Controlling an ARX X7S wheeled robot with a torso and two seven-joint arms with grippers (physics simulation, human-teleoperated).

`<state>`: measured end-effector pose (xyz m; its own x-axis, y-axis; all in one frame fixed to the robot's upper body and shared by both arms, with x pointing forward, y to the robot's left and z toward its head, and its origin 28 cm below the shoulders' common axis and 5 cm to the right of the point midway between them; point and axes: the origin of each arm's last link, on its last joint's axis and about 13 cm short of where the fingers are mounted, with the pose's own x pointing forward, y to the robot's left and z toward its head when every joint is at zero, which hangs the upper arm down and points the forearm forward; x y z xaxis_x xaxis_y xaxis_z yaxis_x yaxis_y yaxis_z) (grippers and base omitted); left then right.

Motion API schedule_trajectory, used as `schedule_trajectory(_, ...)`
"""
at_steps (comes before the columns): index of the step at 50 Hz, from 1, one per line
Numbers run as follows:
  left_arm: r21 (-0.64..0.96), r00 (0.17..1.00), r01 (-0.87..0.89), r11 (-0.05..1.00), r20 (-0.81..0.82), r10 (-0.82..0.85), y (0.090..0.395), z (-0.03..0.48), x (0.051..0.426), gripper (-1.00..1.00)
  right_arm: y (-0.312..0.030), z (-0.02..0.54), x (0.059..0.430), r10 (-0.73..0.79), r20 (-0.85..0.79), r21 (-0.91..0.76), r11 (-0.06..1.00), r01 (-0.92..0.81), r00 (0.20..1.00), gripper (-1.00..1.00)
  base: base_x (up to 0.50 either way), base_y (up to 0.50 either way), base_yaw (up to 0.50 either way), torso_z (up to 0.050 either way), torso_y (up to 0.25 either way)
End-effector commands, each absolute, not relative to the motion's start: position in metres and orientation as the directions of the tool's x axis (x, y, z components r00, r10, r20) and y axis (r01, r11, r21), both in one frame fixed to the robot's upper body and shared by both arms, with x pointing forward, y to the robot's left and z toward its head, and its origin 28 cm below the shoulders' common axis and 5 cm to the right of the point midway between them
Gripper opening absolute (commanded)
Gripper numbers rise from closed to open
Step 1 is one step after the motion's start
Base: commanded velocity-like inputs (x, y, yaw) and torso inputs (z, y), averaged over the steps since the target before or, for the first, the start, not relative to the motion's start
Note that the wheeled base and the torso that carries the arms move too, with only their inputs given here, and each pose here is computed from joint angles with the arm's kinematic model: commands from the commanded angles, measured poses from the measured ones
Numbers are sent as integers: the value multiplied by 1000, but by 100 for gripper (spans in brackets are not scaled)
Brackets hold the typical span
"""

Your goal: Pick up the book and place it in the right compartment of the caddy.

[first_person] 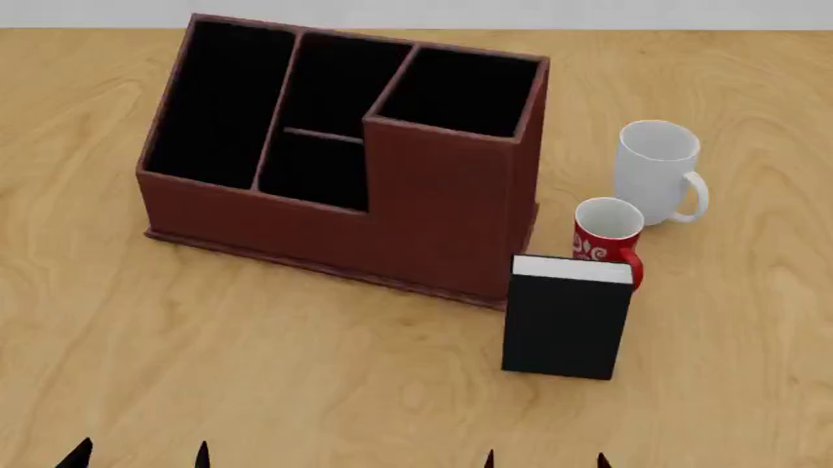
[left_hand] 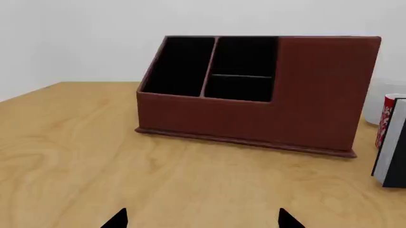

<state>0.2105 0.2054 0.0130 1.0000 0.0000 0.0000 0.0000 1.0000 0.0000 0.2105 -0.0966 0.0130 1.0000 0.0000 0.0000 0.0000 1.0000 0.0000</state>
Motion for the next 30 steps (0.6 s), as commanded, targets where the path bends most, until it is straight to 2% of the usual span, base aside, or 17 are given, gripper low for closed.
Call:
schedule_trajectory(1,0,1000,0,1000,0,0,205,13,211,100,-99,13,211,-13,0,0,1000,13,1000,100,0,0,0,0,0)
schedule_trajectory(16,-48,1000,-10,999,8,10,209,27,211,100,-100,28,208,-29,27,10,1000,29,999,100,0,0,0,0,0)
schedule_trajectory(30,-53,979,36,998,203,-24,215,103,221,100,-109,92,215,-34,173,-24,999,39,984,100,0,0,0,0,0)
